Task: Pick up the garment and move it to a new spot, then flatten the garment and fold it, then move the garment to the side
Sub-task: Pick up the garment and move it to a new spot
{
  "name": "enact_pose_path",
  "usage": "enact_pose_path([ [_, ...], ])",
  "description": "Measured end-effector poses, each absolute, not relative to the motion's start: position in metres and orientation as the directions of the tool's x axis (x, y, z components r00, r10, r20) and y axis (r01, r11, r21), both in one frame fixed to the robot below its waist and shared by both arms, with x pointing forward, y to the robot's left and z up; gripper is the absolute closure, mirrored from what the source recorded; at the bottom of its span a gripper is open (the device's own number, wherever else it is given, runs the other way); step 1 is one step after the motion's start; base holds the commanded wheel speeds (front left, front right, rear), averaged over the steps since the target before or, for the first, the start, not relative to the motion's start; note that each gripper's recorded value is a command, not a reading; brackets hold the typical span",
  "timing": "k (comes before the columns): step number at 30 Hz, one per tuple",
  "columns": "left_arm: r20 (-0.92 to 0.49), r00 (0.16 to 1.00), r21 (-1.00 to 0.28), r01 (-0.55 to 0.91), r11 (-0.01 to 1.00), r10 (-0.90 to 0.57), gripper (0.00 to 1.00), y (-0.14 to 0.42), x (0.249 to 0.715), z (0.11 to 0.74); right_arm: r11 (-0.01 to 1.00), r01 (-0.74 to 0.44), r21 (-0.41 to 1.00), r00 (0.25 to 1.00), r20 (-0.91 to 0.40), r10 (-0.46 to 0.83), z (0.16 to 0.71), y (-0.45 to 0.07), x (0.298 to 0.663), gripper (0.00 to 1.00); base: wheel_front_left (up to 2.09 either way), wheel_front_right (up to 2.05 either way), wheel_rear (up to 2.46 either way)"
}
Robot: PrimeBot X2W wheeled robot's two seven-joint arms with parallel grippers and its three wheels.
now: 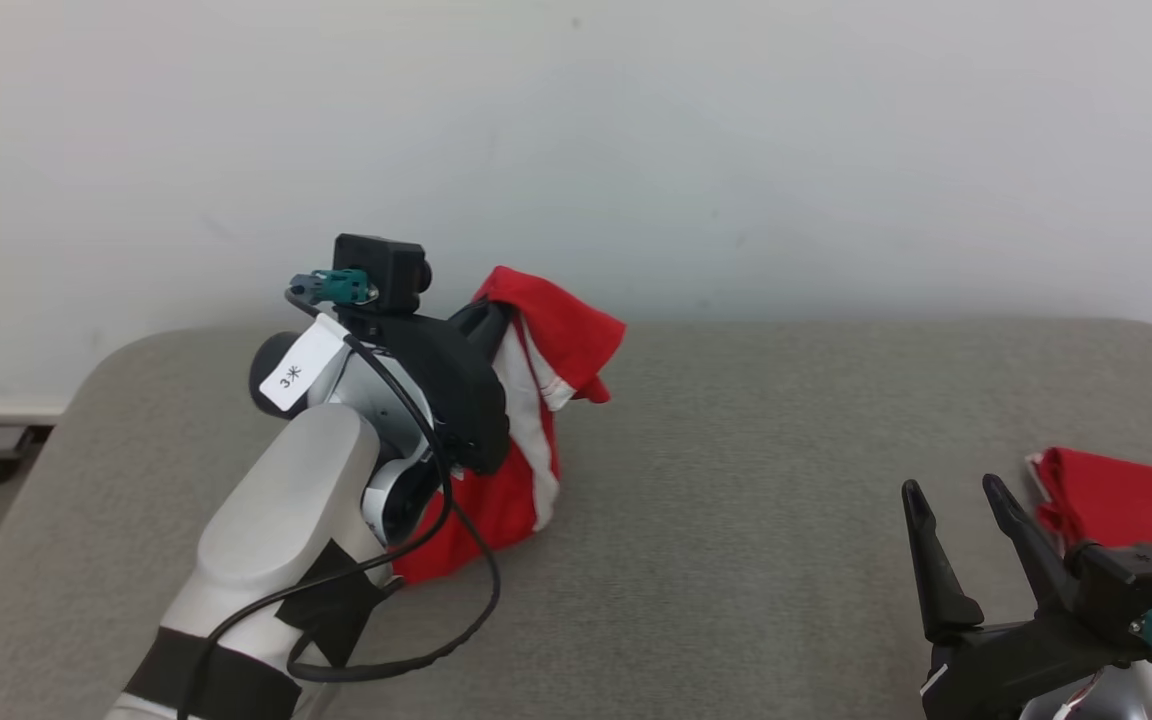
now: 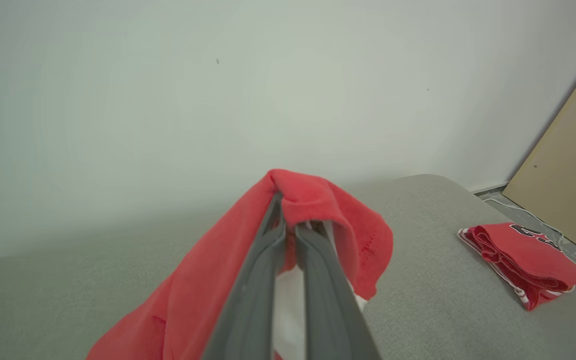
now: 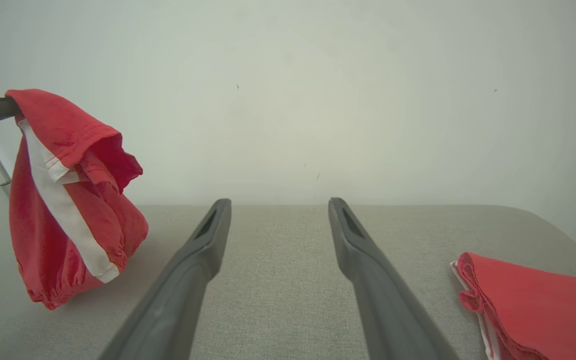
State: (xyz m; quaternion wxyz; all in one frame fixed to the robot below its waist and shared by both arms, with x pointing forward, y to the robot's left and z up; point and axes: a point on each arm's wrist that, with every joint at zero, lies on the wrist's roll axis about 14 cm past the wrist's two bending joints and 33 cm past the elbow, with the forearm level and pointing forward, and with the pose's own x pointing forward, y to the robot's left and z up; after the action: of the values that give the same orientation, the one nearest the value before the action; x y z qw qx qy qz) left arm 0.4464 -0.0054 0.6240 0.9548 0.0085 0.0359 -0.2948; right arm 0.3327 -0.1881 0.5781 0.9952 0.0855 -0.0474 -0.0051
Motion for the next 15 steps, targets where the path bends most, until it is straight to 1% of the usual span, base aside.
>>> enact_pose_path([
  [4, -0.060, 0.767, -0.010, 0.640, 0.768, -0.639, 1.00, -0.043, 0.439, 0.629, 0.982, 0.071, 0.176, 0.993, 0.084, -0.087, 0.574, -0.210, 0.321, 0.00, 0.00, 0.00, 0.00],
  [12, -0.038, 0.695, 0.003, 0.718, 0.696, -0.718, 1.00, -0.096, 0.437, 0.642, 0.965, 0.181, 0.189, 0.980, 0.046, -0.193, 0.560, -0.241, 0.300, 0.00, 0.00, 0.00, 0.00],
  [15, -0.010, 0.651, 0.002, 0.759, 0.651, -0.759, 1.00, -0.119, 0.431, 0.651, 0.956, 0.221, 0.195, 0.971, 0.045, -0.233, 0.560, -0.253, 0.294, 0.00, 0.00, 0.00, 0.00],
])
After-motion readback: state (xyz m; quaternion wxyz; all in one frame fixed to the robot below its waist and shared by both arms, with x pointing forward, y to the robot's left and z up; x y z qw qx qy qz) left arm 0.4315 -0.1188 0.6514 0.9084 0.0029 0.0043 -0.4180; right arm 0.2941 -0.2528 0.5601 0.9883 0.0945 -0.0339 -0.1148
